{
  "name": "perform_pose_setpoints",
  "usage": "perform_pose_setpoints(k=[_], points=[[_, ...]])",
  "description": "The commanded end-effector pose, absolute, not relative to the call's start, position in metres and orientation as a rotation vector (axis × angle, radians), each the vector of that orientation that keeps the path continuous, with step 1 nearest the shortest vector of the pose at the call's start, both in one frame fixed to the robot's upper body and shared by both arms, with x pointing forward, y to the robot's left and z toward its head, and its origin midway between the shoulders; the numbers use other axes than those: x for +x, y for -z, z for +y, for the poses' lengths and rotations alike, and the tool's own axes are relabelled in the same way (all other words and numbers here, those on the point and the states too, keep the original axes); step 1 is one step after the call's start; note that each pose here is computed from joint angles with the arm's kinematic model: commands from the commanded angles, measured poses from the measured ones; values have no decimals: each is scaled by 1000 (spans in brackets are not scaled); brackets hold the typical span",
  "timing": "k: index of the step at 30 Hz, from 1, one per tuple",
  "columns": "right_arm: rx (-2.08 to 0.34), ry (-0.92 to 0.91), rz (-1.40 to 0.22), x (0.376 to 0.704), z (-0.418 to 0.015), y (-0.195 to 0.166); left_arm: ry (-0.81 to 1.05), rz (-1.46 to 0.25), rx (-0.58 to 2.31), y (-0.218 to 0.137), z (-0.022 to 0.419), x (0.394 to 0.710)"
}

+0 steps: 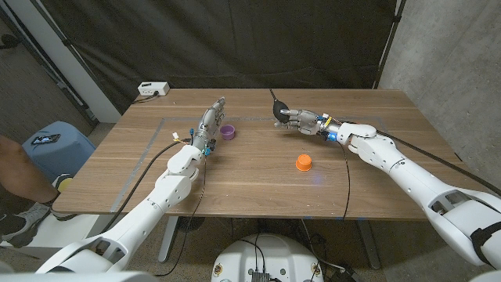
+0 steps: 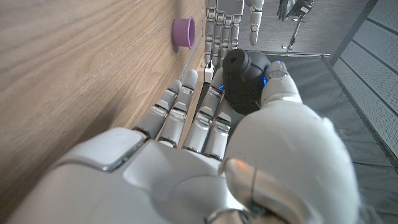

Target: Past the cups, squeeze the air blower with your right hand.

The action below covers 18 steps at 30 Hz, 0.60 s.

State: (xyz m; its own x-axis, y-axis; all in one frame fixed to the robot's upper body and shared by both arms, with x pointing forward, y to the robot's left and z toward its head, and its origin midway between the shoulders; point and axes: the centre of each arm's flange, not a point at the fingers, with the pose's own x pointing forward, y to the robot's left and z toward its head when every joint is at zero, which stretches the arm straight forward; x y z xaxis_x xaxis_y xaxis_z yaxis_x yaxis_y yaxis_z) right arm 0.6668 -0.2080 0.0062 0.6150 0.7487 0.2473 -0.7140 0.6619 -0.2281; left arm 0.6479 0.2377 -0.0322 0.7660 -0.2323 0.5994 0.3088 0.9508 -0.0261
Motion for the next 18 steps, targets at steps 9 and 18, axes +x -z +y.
perform_pose_setpoints(k=[9,18], points=[[-61,-823,-326,666,-208,4,298,-637,-124,31,234,646],[-43,-812,-326,664,-209,7,296,-638,-122,32,233,643]])
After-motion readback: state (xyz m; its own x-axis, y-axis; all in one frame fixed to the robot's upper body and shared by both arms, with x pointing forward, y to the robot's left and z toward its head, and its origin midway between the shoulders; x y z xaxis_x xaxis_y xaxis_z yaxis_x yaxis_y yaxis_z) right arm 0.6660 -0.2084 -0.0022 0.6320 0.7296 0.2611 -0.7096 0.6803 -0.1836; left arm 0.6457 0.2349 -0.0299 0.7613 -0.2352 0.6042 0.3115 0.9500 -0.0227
